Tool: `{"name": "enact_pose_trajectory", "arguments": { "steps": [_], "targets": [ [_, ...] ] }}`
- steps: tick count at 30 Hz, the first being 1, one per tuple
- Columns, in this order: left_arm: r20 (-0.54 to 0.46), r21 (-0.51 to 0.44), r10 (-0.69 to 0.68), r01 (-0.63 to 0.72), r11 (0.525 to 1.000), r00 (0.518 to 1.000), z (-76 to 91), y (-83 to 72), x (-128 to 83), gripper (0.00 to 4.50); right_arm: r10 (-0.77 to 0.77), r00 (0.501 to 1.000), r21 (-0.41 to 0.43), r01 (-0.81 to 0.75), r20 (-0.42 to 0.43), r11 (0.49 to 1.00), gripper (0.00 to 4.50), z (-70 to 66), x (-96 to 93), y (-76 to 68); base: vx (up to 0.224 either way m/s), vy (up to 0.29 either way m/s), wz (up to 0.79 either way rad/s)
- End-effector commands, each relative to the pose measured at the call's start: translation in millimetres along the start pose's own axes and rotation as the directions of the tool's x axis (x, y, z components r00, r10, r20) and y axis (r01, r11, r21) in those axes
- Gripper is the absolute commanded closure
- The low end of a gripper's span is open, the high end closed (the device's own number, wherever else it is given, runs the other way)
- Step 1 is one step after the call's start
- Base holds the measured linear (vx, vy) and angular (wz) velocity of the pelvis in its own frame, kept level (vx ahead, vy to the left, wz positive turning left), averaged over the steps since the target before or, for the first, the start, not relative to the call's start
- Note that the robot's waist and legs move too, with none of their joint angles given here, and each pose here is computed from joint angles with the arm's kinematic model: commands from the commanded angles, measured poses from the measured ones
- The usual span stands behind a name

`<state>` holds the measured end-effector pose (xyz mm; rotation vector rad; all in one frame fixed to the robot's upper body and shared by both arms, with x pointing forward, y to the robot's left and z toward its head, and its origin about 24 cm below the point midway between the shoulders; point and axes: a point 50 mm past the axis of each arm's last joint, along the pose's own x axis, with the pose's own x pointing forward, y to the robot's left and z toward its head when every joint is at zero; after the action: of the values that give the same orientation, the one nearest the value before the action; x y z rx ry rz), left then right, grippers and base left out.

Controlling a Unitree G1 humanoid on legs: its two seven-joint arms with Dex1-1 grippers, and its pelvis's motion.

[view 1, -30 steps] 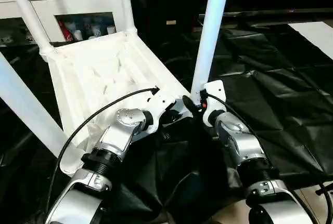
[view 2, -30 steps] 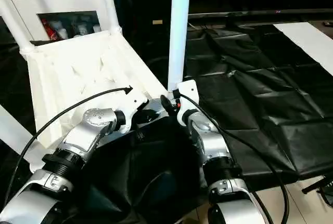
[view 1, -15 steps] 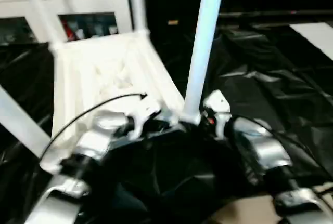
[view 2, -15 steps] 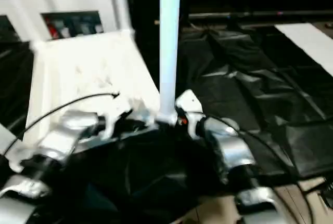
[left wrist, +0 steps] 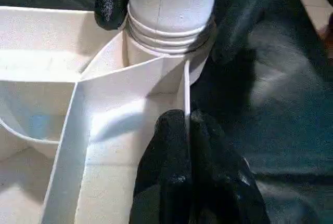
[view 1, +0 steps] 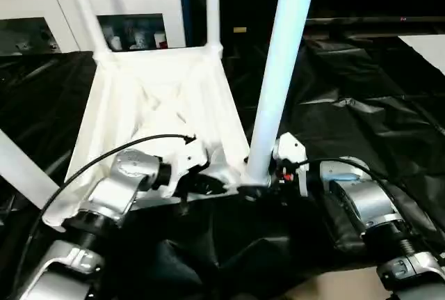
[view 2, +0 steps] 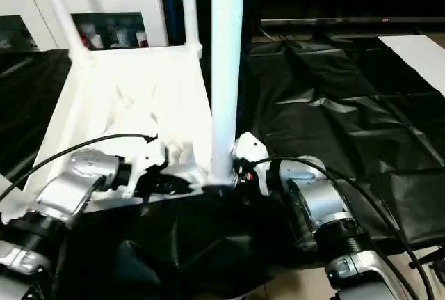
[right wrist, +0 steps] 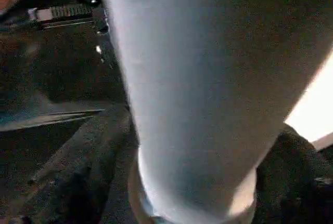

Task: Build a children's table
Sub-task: Rotate leg to tighten

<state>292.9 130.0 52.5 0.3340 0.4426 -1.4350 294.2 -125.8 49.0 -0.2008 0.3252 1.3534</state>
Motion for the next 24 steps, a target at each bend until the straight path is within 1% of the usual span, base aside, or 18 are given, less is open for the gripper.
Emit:
{"name": "enact_pose_trajectory", "arguments": {
  "steps": [1, 2, 3, 6, 7, 8, 11, 12, 13, 14, 16, 17, 18, 19, 20, 21, 23, 24],
  "targets": [
    [0.051, 0.081, -0.089, 0.084, 0.993, 0.995, 18.0, -6.3, 8.3, 4.5, 0.062, 0.998, -0.015, -0.062, 0.006, 0.998, 1.21, 4.7, 8.0, 6.9, 0.0, 0.0, 0.0],
    [0.05, 0.08, -0.089, 0.084, 0.993, 0.995, 18.0, -6.3, 8.1, 4.5, 0.062, 0.998, -0.015, -0.062, 0.007, 0.998, 1.21, 4.7, 8.0, 6.9, 0.0, 0.0, 0.0],
    [0.05, 0.079, -0.089, 0.085, 0.993, 0.995, 17.8, -6.5, 7.7, 4.5, 0.063, 0.998, -0.013, -0.063, 0.009, 0.998, 1.43, 4.9, 8.2, 7.0, 0.0, 0.0, 0.0],
    [0.055, 0.074, -0.077, 0.073, 0.995, 0.996, 18.3, -5.9, 8.7, 4.5, 0.054, 0.998, -0.006, -0.054, 0.021, 0.999, 1.59, 4.6, 11.1, 7.4, 0.0, 0.0, 0.0],
    [0.075, 0.062, -0.03, 0.025, 0.998, 0.997, 21.4, -2.3, 12.7, 4.5, -0.003, 0.998, 0.034, 0.001, 0.061, 0.999, 1.75, 5.0, 17.7, 5.5, 0.0, 0.0, 0.0],
    [0.081, 0.056, -0.012, 0.008, 0.998, 0.997, 22.5, -0.8, 13.9, 4.5, -0.027, 0.997, 0.047, 0.024, 0.068, 0.999, 1.75, 4.9, 19.7, 4.2, 0.0, 0.0, 0.0],
    [0.108, 0.021, 0.098, -0.101, 0.995, 0.989, 28.2, 8.6, 20.6, 4.5, -0.153, 0.986, 0.09, 0.147, 0.065, 0.985, 1.84, 3.0, 28.7, -2.3, 0.0, 0.0, 0.0],
    [0.11, 0.019, 0.105, -0.108, 0.994, 0.988, 28.6, 9.2, 21.2, 4.5, -0.165, 0.984, 0.093, 0.159, 0.063, 0.983, 1.85, 2.8, 29.5, -3.0, 0.0, 0.0, 0.0],
    [0.124, -0.013, 0.198, -0.198, 0.98, 0.972, 34.0, 16.7, 28.8, 4.5, -0.314, 0.949, 0.138, 0.306, 0.042, 0.942, 1.86, 0.4, 38.6, -11.1, 0.0, 0.0, 0.0],
    [0.124, -0.013, 0.198, -0.198, 0.98, 0.972, 34.0, 16.7, 28.8, 4.5, -0.314, 0.949, 0.138, 0.306, 0.042, 0.942, 1.86, 0.4, 38.6, -11.1, 0.0, 0.0, 0.0],
    [0.127, -0.038, 0.282, -0.279, 0.959, 0.951, 39.2, 23.4, 36.3, 4.5, -0.437, 0.899, 0.187, 0.427, 0.017, 0.885, 1.87, -1.3, 47.3, -17.5, 0.0, 0.0, 0.0],
    [0.127, -0.038, 0.282, -0.279, 0.959, 0.951, 39.2, 23.4, 36.3, 4.5, -0.437, 0.899, 0.187, 0.427, 0.017, 0.885, 1.88, -1.3, 47.3, -17.5, 0.0, 0.0, 0.0],
    [0.132, -0.062, 0.337, -0.332, 0.941, 0.932, 43.5, 27.7, 41.6, 4.5, -0.505, 0.863, 0.226, 0.492, 0.001, 0.841, 1.88, -1.6, 53.2, -20.4, 0.0, 0.0, 0.0],
    [0.133, -0.067, 0.349, -0.343, 0.937, 0.928, 44.4, 28.6, 42.6, 4.5, -0.516, 0.857, 0.232, 0.502, -0.001, 0.833, 1.88, -1.4, 54.5, -20.8, 0.0, 0.0, 0.0],
    [0.138, -0.09, 0.396, -0.386, 0.918, 0.908, 48.4, 32.2, 46.8, 4.5, -0.561, 0.828, 0.254, 0.545, -0.012, 0.799, 1.88, -0.5, 59.7, -22.2, 0.0, 0.0, 0.0],
    [0.147, -0.122, 0.46, -0.445, 0.887, 0.876, 56.1, 37.1, 54.2, 4.5, -0.625, 0.78, 0.275, 0.608, -0.032, 0.745, 1.88, 2.1, 69.4, -23.6, 0.0, 0.0, 0.0],
    [0.16, -0.127, 0.477, -0.462, 0.878, 0.864, 61.6, 38.1, 59.0, 4.5, -0.62, 0.784, 0.255, 0.604, -0.024, 0.755, 1.88, 6.1, 78.1, -20.9, 0.0, 0.0, 0.0],
    [0.169, -0.12, 0.467, -0.452, 0.884, 0.868, 63.6, 37.1, 61.0, 4.5, -0.592, 0.806, 0.257, 0.571, 0.005, 0.78, 1.88, 9.8, 82.3, -17.9, 0.0, 0.0, 0.0]
  ]
}}
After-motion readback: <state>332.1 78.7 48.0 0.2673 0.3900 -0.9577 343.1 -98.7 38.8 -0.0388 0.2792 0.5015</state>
